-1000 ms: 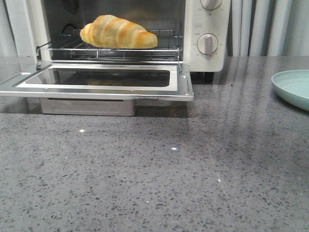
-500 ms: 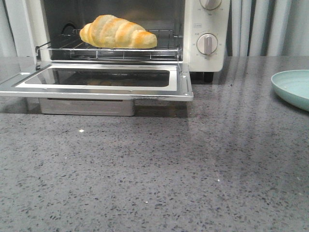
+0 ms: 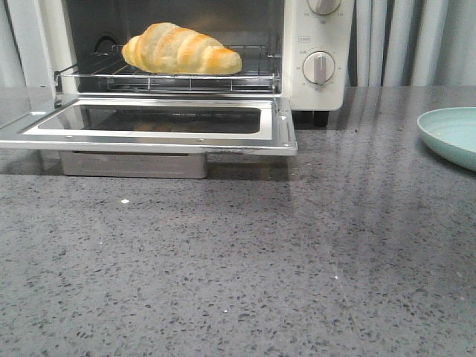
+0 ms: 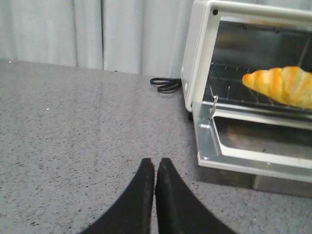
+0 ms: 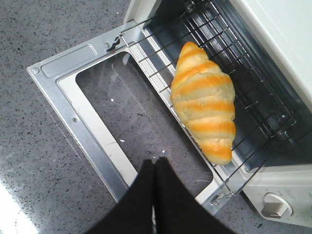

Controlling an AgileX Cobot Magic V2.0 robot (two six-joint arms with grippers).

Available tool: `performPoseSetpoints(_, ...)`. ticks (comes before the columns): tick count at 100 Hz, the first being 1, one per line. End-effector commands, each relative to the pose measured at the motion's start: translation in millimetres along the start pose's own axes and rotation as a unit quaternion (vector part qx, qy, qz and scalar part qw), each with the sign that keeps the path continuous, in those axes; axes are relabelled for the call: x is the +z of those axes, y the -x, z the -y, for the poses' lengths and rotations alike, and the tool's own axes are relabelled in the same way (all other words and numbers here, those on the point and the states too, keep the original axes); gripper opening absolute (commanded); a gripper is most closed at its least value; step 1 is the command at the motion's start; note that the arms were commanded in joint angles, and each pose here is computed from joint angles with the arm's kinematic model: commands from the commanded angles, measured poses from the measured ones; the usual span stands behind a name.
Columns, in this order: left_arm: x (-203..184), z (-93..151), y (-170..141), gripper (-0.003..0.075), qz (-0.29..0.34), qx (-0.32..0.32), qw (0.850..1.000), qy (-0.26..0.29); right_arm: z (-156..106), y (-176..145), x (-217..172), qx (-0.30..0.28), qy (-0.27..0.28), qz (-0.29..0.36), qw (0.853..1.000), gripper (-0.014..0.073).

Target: Put bread in oven

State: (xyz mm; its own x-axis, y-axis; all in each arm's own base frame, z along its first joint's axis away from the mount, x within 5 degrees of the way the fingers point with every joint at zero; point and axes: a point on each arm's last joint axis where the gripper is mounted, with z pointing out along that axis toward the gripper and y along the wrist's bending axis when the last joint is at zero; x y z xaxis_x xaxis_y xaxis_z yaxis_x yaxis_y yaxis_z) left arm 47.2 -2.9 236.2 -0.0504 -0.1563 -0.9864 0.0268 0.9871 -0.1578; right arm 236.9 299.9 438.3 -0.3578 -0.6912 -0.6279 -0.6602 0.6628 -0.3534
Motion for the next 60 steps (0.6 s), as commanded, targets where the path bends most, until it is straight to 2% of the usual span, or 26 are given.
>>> performPoseSetpoints(1, -3.2, 0.9, 12.6, -0.0022, 0.095, -0.030, 0.995, -0.011, 19.3, -2.8, -38.0, 0.019, -0.019, 0.018, 0.999, -0.0075)
performPoseSetpoints(25, 3.9, -4.6, -6.2, -0.0022, 0.124, -0.011, 0.992, -0.002, 28.9, -8.0, -61.0, 0.028, -0.020, 0.038, 0.999, -0.0075)
performPoseSetpoints(42, 6.7, -6.4, -17.0, -0.0022, 0.107, -0.016, 0.994, 0.000, 36.9, -24.6, -79.8, 0.030, -0.023, 0.038, 0.999, -0.0075)
performPoseSetpoints(60, 7.1, -6.5, -19.0, -0.0022, 0.096, -0.025, 0.995, 0.000, 48.4, -49.7, -91.4, 0.057, -0.071, 0.026, 0.996, -0.0075)
